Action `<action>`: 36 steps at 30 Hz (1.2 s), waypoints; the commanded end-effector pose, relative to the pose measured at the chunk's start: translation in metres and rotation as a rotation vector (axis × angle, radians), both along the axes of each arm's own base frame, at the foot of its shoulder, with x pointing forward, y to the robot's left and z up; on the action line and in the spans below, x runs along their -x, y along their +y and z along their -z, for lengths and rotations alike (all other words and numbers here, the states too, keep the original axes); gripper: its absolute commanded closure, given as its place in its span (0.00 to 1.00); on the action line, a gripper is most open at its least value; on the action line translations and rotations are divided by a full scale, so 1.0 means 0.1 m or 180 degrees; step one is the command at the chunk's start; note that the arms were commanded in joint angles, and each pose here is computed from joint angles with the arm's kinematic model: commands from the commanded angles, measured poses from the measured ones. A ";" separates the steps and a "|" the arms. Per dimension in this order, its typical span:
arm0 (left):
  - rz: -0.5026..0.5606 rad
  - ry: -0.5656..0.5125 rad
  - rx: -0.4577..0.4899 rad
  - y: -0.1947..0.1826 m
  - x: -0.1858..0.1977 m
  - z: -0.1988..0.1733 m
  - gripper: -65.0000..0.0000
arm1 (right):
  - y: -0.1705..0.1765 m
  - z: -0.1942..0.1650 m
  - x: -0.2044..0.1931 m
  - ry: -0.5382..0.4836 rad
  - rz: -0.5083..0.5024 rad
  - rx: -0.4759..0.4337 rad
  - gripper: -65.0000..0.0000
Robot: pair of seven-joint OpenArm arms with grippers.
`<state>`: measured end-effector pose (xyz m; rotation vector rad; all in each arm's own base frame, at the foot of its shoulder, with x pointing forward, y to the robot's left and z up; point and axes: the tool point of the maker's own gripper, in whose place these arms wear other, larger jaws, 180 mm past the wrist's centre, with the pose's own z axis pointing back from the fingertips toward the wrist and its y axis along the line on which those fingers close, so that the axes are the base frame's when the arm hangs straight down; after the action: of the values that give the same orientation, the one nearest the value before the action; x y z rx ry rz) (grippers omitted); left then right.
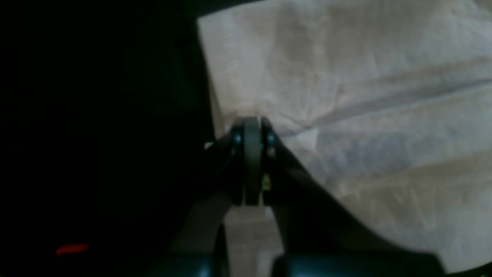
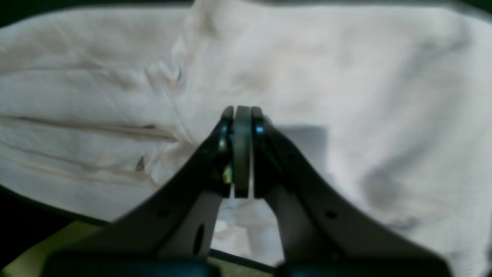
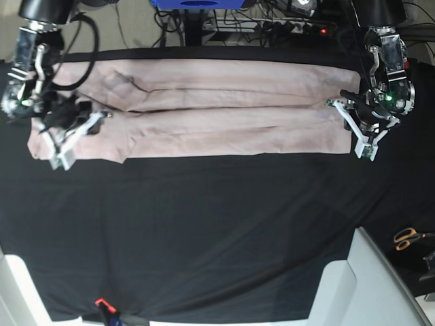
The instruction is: Fold the T-shirt properly
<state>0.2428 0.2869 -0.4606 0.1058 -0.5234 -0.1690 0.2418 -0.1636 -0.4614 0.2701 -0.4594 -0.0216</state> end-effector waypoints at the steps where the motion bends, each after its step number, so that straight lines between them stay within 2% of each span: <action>1: -0.0008 -0.0119 -0.0047 0.07 -0.09 -0.10 1.00 | 0.01 -0.07 -0.12 -0.0155 -0.0005 -0.0031 1.00; 7: -0.0008 -0.0115 -0.0050 0.08 -0.09 -0.10 1.00 | 0.03 0.14 0.00 -0.0022 0.0059 -0.0115 1.00; 9: -0.0006 -0.0118 -0.0059 0.08 -0.09 -0.11 1.00 | 0.01 0.20 0.15 0.0067 0.0055 -0.0095 1.00; 19: -0.0004 -0.0119 -0.0068 0.09 -0.10 -0.11 1.00 | -0.07 0.07 0.42 0.0018 -0.0004 0.0071 1.00; 24: -0.0004 -0.0119 -0.0063 0.08 -0.10 -0.11 1.00 | -0.05 -0.24 0.30 -0.0157 -0.0110 0.0180 1.00; 27: -0.0004 -0.0119 -0.0063 0.08 -0.10 -0.11 1.00 | 0.02 -0.35 0.03 -0.0276 -0.0117 0.0138 1.00; 32: -0.0005 -0.0110 -0.0057 0.07 -0.09 -0.09 1.00 | 0.09 -0.13 -0.17 -0.0100 -0.0062 -0.0054 1.00; 36: -0.0004 -0.0110 -0.0062 0.07 -0.09 -0.10 1.00 | 0.13 0.07 -0.16 0.0016 0.0004 -0.0176 0.99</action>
<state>0.2422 0.2875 -0.4614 0.1100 -0.5196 -0.1712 0.2427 -0.1478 -0.4795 0.3213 -0.3980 -0.0394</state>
